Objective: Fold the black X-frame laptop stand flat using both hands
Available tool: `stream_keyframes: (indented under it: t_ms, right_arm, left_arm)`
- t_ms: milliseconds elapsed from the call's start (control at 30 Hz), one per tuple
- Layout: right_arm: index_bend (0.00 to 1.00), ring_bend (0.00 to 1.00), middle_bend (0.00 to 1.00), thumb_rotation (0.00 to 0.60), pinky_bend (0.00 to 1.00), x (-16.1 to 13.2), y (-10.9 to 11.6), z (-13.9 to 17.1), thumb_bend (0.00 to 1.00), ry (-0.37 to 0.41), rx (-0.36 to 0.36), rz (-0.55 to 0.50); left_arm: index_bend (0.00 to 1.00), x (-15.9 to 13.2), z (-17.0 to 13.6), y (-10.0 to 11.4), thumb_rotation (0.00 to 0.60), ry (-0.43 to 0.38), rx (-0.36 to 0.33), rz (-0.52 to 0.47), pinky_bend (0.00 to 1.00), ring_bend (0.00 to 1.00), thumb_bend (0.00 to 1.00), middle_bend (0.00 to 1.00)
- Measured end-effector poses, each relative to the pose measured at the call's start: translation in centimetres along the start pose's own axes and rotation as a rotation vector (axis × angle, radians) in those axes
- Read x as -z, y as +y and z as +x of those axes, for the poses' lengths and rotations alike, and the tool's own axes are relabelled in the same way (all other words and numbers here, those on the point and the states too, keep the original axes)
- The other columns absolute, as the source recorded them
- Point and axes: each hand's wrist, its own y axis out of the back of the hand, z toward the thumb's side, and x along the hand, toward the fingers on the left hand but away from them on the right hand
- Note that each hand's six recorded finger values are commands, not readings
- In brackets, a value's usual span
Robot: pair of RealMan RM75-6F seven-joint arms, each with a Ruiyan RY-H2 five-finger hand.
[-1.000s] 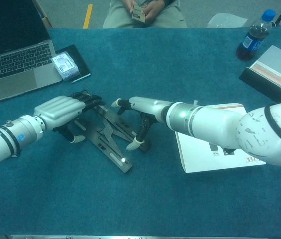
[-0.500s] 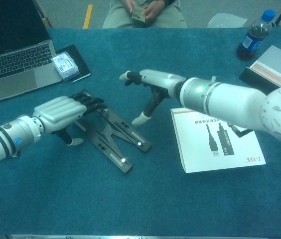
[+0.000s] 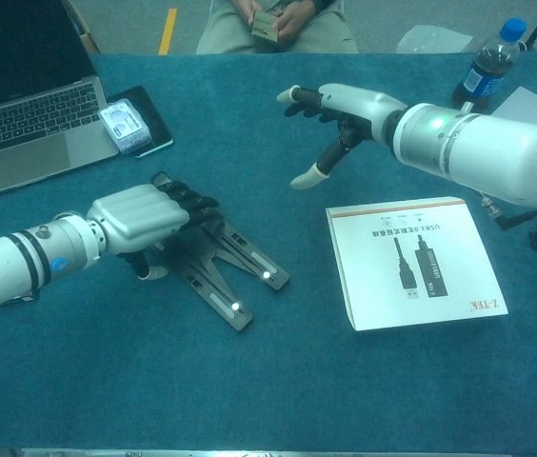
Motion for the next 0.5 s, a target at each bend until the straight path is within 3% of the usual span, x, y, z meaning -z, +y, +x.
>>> stream_keyframes:
  t_ms: [500]
  right_arm:
    - [0.0,0.0,0.09,0.6,0.0,0.25,0.1,0.0,0.0,0.015,0.001,-0.012]
  left_arm:
    - [0.04,-0.5,0.42,0.51,0.6,0.0,0.03,0.058,0.0,0.0,0.26,0.0]
